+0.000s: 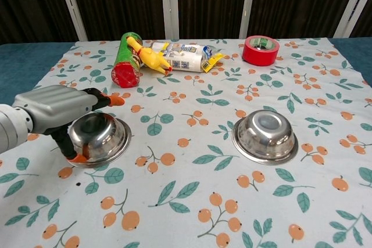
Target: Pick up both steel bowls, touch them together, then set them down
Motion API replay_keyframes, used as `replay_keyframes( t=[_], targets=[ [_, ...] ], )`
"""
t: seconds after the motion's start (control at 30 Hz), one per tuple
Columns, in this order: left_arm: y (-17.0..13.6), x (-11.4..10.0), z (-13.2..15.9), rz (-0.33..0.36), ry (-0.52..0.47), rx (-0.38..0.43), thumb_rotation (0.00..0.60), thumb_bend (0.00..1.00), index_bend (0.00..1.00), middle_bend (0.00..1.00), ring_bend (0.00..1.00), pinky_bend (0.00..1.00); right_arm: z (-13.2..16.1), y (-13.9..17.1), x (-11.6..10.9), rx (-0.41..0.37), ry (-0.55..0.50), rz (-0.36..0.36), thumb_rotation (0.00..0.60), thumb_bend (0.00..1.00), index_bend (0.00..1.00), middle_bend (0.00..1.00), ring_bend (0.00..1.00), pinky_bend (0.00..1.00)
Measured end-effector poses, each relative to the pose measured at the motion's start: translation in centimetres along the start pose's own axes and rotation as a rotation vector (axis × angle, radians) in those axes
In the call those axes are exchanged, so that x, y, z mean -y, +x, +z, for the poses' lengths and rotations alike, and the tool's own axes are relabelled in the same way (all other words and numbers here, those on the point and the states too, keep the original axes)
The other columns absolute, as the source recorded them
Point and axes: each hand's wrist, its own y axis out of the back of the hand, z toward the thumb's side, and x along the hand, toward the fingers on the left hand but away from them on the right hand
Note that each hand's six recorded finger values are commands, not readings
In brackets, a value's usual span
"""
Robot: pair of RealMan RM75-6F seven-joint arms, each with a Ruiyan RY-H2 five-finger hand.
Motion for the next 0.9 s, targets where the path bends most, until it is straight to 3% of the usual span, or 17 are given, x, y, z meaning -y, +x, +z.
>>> replay_keyframes(
  t=[0.2,0.47,0.67,0.9],
  targets=[
    [0.4,0.0,0.4,0.005,0.027,0.002,0.582,0.13,0.14,0.31,0.19,0.37,-0.1,0.0,0.1,0.006,-0.003,0.007,0.600,0.41,0.00,0.00,0.00,0.00],
    [0.7,0.2,0.7,0.001,0.033,-0.001,0.574,0.16,0.23,0.38,0.24,0.43,-0.2,0.0,0.0,0.009,-0.005,0.003,0.600,0.41,0.00,0.00,0.00,0.00],
    [1.0,0.0,0.5,0.002,0.017,-0.004,0.600,0.29,0.36,0.55,0.39,0.59,-0.2,0.0,0.1,0.010,0.001,0.007,0.600,0.41,0.00,0.00,0.00,0.00],
    [0.9,-1.1,0.0,0.045,-0.028,0.004,0.600,0.32,0.40,0.58,0.41,0.62,-0.1,-0.2,0.3,0.010,0.011,0.007,0.600,0.41,0.00,0.00,0.00,0.00]
  ],
)
